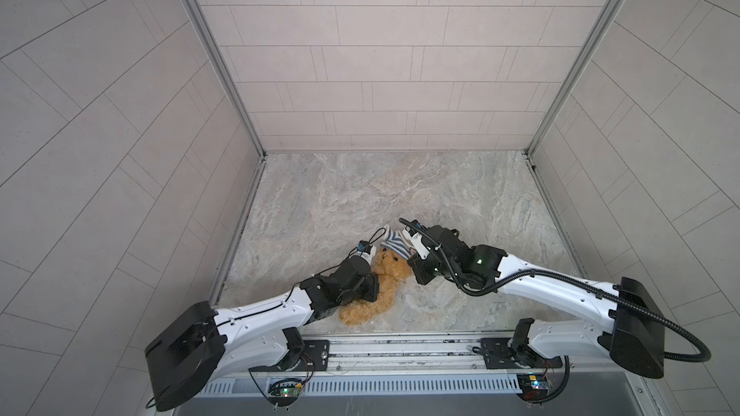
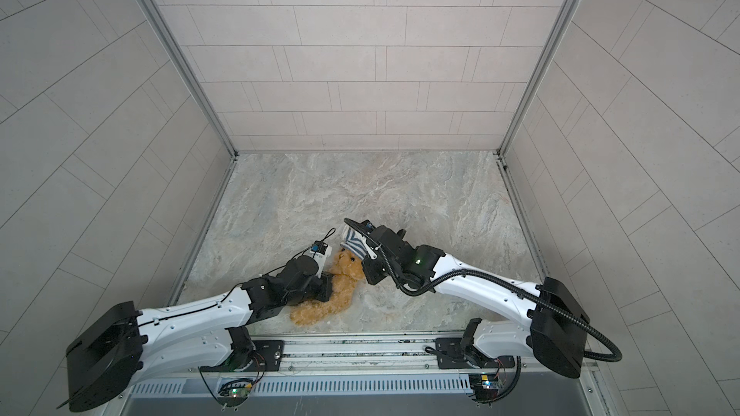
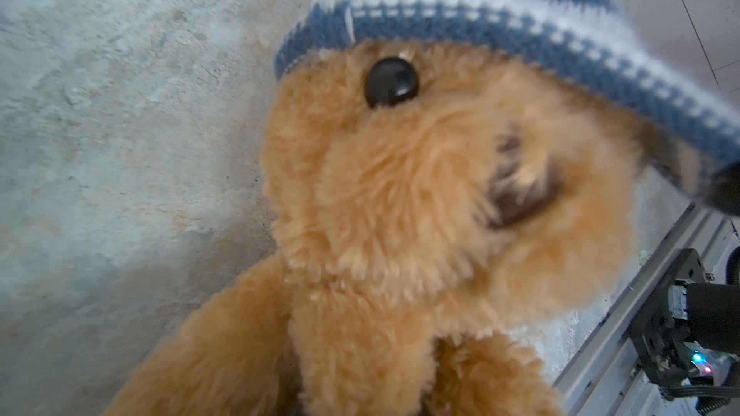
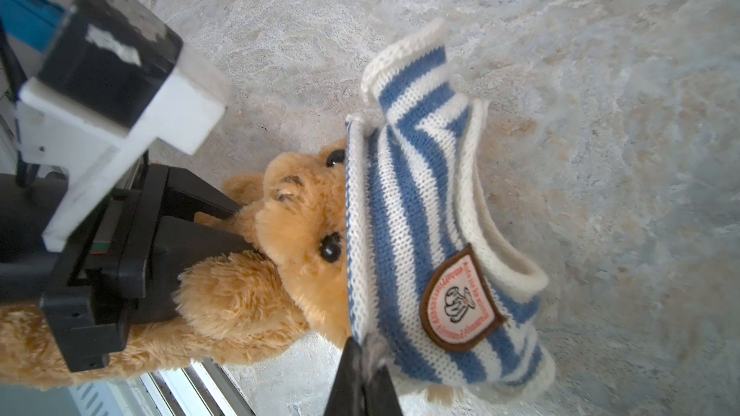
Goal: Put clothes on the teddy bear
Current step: 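Raise the right gripper to stretch the sweater opening down over the bear's head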
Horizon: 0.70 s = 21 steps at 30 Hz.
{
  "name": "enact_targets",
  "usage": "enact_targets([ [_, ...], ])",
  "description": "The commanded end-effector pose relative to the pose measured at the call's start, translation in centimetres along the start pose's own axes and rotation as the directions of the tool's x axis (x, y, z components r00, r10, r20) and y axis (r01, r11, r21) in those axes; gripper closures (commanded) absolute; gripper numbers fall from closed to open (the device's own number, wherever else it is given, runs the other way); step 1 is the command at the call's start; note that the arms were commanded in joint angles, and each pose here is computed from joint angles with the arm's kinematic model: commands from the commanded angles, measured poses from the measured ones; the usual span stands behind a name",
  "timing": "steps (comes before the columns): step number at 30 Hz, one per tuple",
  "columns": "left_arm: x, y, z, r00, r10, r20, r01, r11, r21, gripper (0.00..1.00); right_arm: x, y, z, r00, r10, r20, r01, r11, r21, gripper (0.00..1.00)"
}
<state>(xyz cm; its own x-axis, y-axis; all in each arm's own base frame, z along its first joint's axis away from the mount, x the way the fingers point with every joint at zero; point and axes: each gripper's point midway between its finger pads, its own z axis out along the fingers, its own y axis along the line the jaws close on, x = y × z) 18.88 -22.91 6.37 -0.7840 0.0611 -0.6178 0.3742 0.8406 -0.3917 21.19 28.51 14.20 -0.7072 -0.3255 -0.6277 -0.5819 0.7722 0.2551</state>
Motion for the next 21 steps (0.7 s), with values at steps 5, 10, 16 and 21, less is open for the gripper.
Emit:
enact_targets([
  [5, -2.5, 0.2, -1.2, 0.98, 0.115, 0.161, -0.105, 0.992, -0.066, 1.0, -2.0, 2.6, -0.8, 0.996, 0.039, 0.083, -0.033, 0.997, -0.075, 1.0],
  [10, -4.1, -2.3, -2.5, 0.945, 0.195, 0.264, -0.193, 0.981, -0.035, 1.0, -2.9, 3.8, -2.0, 0.992, 0.034, 0.123, -0.022, 0.995, -0.096, 1.0],
  [16, -5.2, -3.4, -3.3, 0.912, 0.233, 0.337, -0.242, 0.97, -0.017, 1.0, -3.9, 4.8, -3.8, 0.982, 0.03, 0.189, -0.006, 0.992, -0.123, 1.0],
  [21, -5.6, -3.6, -4.2, 0.888, 0.249, 0.387, -0.269, 0.963, -0.004, 1.0, -4.8, 5.2, -5.5, 0.97, 0.032, 0.239, 0.001, 0.991, -0.137, 1.0],
])
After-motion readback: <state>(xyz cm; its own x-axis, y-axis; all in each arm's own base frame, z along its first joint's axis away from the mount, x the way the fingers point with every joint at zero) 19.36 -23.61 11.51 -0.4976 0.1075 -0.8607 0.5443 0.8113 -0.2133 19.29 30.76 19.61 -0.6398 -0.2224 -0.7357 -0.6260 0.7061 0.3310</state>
